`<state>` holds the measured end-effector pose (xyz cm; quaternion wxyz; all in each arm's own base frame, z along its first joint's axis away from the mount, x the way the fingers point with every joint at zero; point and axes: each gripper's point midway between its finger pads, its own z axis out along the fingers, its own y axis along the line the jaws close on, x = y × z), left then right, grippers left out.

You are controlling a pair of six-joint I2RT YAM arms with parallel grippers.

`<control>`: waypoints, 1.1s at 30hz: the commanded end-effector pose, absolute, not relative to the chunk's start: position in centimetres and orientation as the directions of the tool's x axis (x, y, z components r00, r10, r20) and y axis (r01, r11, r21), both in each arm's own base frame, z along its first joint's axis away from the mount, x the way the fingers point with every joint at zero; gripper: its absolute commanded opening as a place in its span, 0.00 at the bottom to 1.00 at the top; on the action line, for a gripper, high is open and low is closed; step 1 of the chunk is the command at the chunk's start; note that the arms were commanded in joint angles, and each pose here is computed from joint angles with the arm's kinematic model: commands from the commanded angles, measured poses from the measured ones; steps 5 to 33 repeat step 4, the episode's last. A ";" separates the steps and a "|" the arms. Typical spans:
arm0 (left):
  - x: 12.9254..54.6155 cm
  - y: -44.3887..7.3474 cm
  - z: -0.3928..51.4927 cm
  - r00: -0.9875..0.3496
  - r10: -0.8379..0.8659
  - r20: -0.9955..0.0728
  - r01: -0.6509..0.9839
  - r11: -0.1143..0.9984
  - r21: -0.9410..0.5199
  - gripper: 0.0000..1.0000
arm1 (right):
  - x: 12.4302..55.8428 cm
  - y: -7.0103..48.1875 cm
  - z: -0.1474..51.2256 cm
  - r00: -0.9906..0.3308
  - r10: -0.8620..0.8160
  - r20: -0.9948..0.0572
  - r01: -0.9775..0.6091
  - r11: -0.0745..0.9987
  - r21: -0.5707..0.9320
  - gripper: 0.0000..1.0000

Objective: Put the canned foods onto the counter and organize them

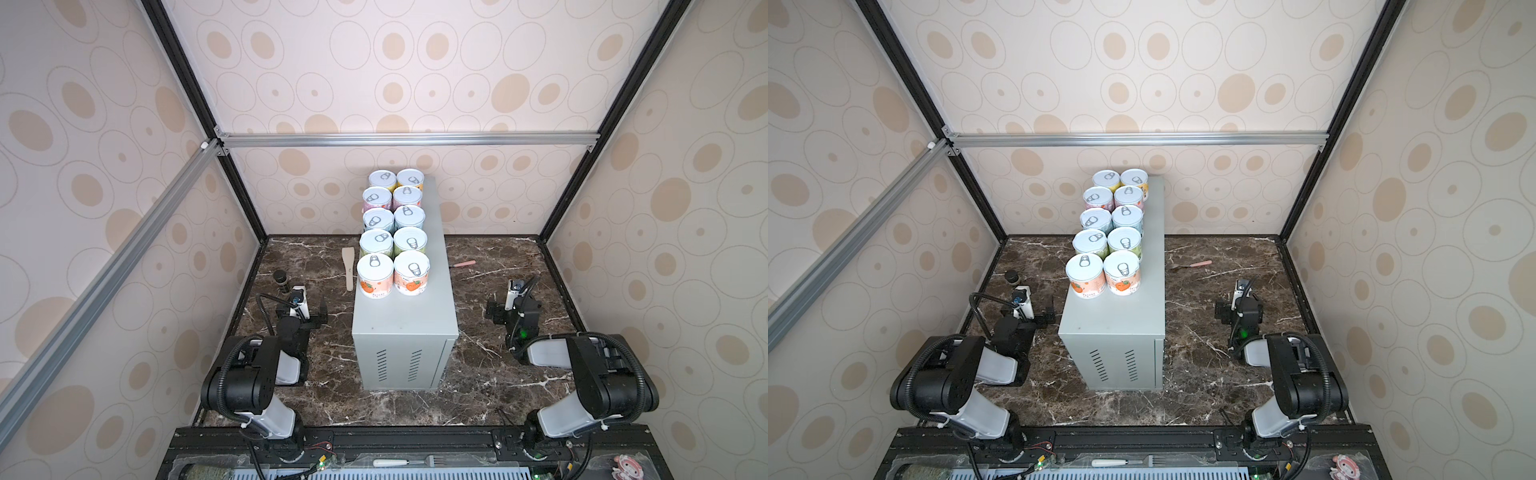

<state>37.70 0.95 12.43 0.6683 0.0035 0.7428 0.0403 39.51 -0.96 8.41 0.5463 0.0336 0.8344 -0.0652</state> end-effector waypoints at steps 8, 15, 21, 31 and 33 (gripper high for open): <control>37.8 0.8 12.9 -0.090 0.064 -0.994 -0.039 0.997 0.067 0.99 | 39.5 -0.8 8.7 -0.393 -0.014 -0.919 0.123 0.990 -0.067 1.00; 37.8 0.8 12.9 -0.090 0.064 -0.994 -0.039 0.997 0.067 0.99 | 39.5 -0.8 8.7 -0.393 -0.014 -0.919 0.123 0.990 -0.067 1.00; 37.8 0.8 12.9 -0.090 0.064 -0.994 -0.039 0.997 0.067 0.99 | 39.5 -0.8 8.7 -0.393 -0.014 -0.919 0.123 0.990 -0.067 1.00; 37.8 0.8 12.9 -0.090 0.064 -0.994 -0.039 0.997 0.067 0.99 | 39.5 -0.8 8.7 -0.393 -0.014 -0.919 0.123 0.990 -0.067 1.00; 37.8 0.8 12.9 -0.090 0.064 -0.994 -0.039 0.997 0.067 0.99 | 39.5 -0.8 8.7 -0.393 -0.014 -0.919 0.123 0.990 -0.067 1.00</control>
